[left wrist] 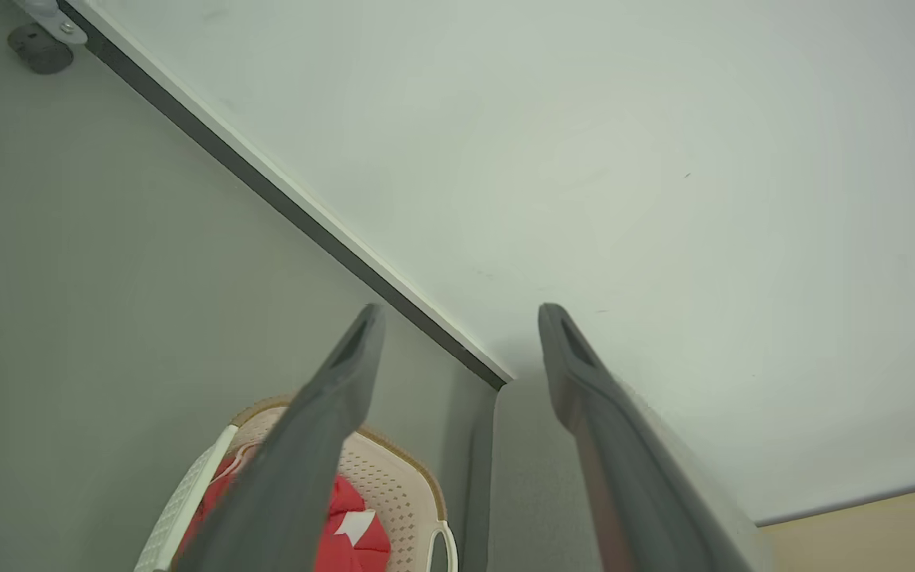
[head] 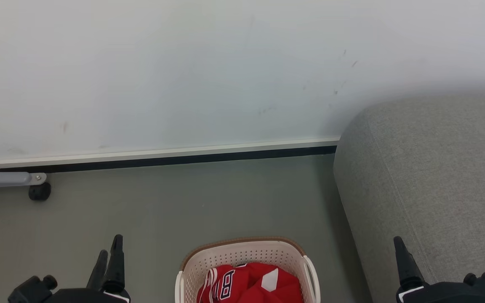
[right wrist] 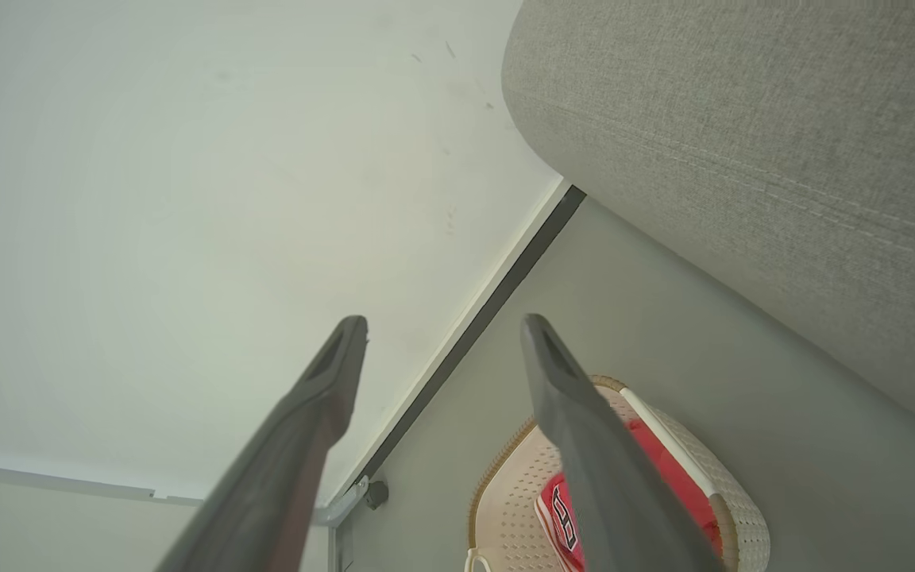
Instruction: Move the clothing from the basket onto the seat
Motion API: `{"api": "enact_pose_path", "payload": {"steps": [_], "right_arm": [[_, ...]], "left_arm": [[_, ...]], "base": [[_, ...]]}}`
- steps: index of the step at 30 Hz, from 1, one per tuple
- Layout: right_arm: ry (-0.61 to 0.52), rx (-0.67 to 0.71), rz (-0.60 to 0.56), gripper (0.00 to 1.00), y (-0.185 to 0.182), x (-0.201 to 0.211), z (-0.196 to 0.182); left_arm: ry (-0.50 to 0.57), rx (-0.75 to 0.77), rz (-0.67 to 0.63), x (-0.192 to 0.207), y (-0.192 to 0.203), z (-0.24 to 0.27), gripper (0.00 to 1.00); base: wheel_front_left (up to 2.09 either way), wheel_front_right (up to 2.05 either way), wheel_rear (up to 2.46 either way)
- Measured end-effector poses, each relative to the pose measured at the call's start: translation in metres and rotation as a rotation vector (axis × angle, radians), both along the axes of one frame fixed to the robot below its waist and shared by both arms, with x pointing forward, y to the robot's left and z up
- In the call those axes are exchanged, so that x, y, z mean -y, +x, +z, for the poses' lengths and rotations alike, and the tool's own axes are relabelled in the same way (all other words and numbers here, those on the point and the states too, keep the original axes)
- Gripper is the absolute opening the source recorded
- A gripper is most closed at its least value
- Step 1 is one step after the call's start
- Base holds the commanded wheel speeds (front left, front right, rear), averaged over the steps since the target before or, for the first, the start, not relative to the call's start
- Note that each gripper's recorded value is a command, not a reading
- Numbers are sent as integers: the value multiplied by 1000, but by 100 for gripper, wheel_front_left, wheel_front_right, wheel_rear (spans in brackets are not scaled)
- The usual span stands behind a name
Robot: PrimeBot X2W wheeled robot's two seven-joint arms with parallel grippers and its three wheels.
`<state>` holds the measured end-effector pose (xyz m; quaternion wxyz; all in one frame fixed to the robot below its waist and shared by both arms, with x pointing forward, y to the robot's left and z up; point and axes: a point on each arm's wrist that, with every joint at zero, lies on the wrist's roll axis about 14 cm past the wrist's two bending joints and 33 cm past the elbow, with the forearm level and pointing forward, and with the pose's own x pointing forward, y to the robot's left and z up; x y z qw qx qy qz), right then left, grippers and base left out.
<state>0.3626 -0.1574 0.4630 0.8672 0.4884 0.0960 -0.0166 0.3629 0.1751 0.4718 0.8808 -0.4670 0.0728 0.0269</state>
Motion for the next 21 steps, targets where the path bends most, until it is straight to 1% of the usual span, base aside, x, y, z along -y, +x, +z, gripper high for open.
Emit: {"api": "enact_pose_path", "payload": {"steps": [1,4,10,21], "right_arm": [[0,0,0,100,0,0,0],[-47,3,13,100,-1,-3,0],[-132,12,37,100,-2,-8,1],[-277,39,72,100,-8,-16,2]], "left_arm": [[0,0,0,0,0,0,100],[45,4,-2,-1,-1,1,100],[153,-1,-11,-1,-5,-2,100],[315,15,-18,-3,-11,0,100]], "base": [[0,0,0],[0,0,0],[0,0,0],[0,0,0]]}}
